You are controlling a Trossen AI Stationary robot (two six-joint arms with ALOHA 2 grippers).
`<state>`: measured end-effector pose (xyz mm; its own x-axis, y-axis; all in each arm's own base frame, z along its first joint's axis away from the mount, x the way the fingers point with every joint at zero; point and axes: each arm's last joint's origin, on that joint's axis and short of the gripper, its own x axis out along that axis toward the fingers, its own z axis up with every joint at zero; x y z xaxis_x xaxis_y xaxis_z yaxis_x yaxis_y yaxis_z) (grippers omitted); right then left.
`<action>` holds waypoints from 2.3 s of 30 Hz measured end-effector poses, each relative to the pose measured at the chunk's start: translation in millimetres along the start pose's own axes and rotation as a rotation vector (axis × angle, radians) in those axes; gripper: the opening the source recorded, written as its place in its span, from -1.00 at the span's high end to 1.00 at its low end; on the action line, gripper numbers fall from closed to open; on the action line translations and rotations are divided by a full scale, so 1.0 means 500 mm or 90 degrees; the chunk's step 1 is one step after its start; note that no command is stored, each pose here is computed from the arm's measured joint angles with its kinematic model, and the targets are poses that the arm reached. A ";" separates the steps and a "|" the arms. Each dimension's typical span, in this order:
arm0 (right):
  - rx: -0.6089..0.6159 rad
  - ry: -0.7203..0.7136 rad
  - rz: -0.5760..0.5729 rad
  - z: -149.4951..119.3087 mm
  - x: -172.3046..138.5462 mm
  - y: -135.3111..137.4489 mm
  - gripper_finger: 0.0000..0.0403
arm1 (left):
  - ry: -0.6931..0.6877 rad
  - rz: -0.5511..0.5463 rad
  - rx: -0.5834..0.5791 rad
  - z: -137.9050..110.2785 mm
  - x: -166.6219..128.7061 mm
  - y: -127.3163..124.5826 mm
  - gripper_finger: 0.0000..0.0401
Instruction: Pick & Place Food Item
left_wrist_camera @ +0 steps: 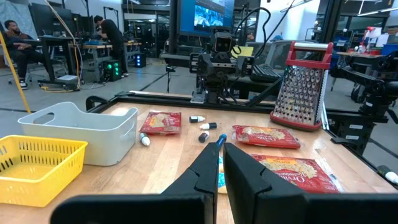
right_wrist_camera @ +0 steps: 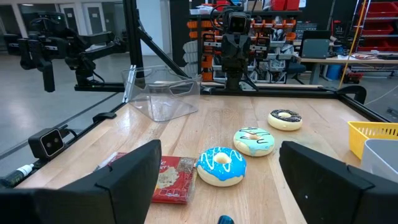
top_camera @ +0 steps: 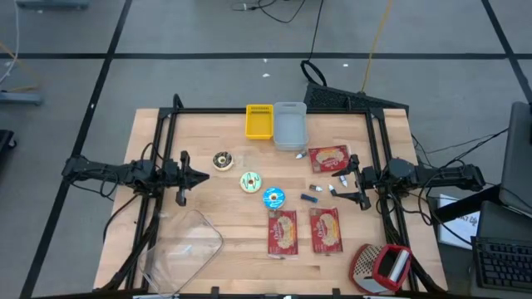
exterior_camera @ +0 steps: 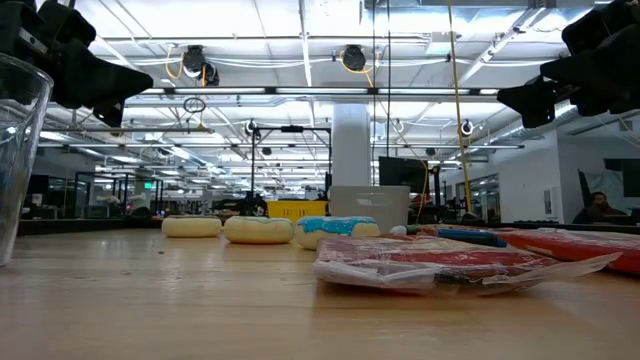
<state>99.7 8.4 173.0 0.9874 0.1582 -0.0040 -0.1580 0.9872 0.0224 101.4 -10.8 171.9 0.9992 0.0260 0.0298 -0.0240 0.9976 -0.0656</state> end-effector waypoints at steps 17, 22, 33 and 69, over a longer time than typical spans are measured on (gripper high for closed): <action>-0.001 -0.012 0.000 0.004 0.000 0.000 -0.56 | 0.000 0.000 0.000 0.000 0.000 0.000 0.88; 0.018 -0.100 0.002 0.031 -0.002 0.000 -0.56 | 0.000 0.000 0.000 0.000 0.000 0.000 0.88; -0.011 -0.366 -0.290 0.107 -0.028 -0.023 -0.56 | -0.004 0.000 -0.001 0.001 0.000 0.000 0.88; 0.110 -0.103 -0.574 0.024 0.103 -0.124 -0.56 | -0.004 0.000 -0.001 0.001 0.000 0.000 0.88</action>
<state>160.5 -45.0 183.6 0.7272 -0.6847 0.0476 0.6598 0.7165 0.2267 101.3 -10.8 172.4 0.9990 0.0260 0.0361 -0.0236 0.9975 -0.0667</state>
